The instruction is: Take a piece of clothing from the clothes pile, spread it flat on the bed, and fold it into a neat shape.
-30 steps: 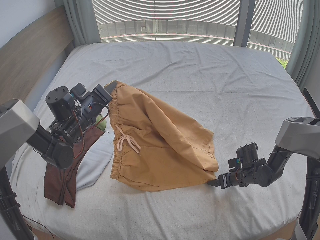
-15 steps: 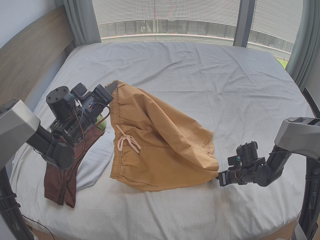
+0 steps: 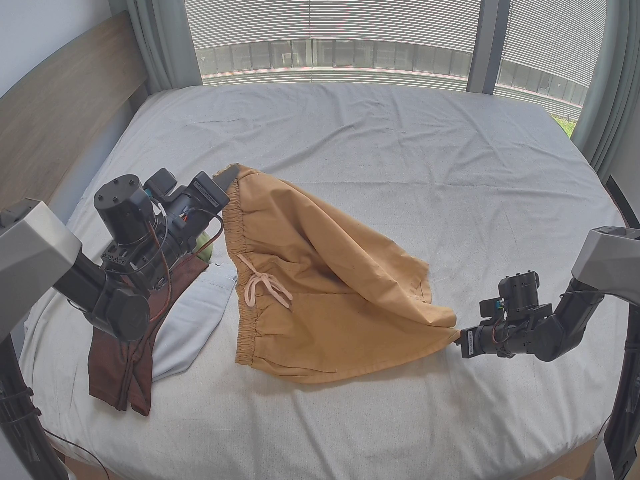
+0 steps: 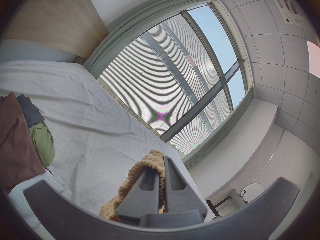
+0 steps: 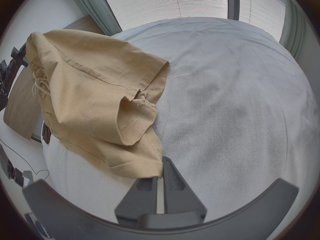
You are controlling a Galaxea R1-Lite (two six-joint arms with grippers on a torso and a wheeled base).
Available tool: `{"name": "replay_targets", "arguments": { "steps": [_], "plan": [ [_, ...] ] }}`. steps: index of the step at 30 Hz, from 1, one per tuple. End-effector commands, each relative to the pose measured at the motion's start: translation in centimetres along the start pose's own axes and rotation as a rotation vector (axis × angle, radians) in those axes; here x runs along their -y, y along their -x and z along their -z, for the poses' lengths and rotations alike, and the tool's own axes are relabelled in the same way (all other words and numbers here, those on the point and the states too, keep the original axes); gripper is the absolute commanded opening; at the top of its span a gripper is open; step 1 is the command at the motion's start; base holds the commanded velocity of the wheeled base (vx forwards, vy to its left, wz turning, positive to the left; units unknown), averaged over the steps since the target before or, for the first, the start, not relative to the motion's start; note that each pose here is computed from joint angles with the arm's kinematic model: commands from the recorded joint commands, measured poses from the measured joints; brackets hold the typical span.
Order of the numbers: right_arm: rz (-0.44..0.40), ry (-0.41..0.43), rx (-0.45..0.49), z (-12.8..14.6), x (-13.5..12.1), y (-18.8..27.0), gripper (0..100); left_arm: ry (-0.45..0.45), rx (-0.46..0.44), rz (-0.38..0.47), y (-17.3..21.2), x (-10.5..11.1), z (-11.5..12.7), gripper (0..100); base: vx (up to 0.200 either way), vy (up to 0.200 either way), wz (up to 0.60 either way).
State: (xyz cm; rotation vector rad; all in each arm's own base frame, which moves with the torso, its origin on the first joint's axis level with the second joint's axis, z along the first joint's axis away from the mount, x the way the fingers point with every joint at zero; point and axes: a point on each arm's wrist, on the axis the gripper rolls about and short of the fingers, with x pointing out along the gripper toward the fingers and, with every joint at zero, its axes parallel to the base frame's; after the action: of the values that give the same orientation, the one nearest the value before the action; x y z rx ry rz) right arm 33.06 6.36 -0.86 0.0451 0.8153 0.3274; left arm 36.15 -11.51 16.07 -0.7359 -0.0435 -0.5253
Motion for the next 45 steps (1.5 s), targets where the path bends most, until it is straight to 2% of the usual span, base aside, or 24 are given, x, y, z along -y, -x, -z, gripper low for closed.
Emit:
{"name": "replay_targets", "arguments": {
  "steps": [1, 9, 14, 15, 20, 22, 25, 26, 33, 36, 45],
  "plan": [
    [0.007, -0.004, 0.0, 0.2, 0.1, 0.8, 0, 0.002, -0.008, -0.006, 0.1, -0.1, 0.2, 0, 0.0, 0.0, 0.0],
    [-0.021, 0.03, -0.115, 3.2, -1.2, 0.4, 0, 0.004, -0.019, -0.014, 0.3, -0.2, 0.5, 0, 0.0, 0.0, 0.0],
    [-0.025, 0.055, -0.146, 4.0, -1.2, 0.3, 0, 0.004, -0.018, -0.015, 0.3, -0.2, 0.5, 0, 0.0, 0.0, 0.0],
    [-0.024, 0.053, -0.141, 4.1, -1.2, 0.3, 100, 0.003, -0.018, -0.015, 0.3, -0.2, 0.5, 0, 0.0, 0.0, 0.0],
    [-0.018, 0.047, -0.089, 4.3, -0.8, 0.8, 100, 0.002, -0.015, -0.014, 0.3, -0.2, 0.4, 0, 0.0, 0.0, 0.0],
    [-0.002, 0.039, -0.041, 3.9, 0.0, 1.2, 100, 0.002, -0.015, -0.014, 0.3, -0.2, 0.4, 0, 0.0, 0.0, 0.0],
    [0.003, 0.036, -0.03, 3.9, 0.2, 1.3, 100, 0.002, -0.015, -0.014, 0.3, -0.2, 0.4, 0, 0.0, 0.0, 0.0],
    [0.015, 0.038, 0.045, 3.0, 1.0, 1.9, 100, 0.002, -0.013, -0.014, 0.3, -0.2, 0.4, 0, 0.0, 0.0, 0.0],
    [-0.106, 0.065, 0.185, 0.8, 1.0, 3.5, 100, 0.002, -0.013, -0.014, 0.3, -0.2, 0.4, 0, 0.0, 0.0, 0.0],
    [-0.168, 0.084, 0.214, 0.1, 0.5, 4.7, 100, 0.002, -0.011, -0.013, 0.3, -0.2, 0.3, 0, 0.0, 0.0, 0.0],
    [-0.217, 0.111, 0.298, -1.4, 0.3, 7.0, 100, 0.0, -0.01, -0.01, 0.3, -0.1, 0.3, 0, 0.0, 0.0, 0.0]
  ]
}}
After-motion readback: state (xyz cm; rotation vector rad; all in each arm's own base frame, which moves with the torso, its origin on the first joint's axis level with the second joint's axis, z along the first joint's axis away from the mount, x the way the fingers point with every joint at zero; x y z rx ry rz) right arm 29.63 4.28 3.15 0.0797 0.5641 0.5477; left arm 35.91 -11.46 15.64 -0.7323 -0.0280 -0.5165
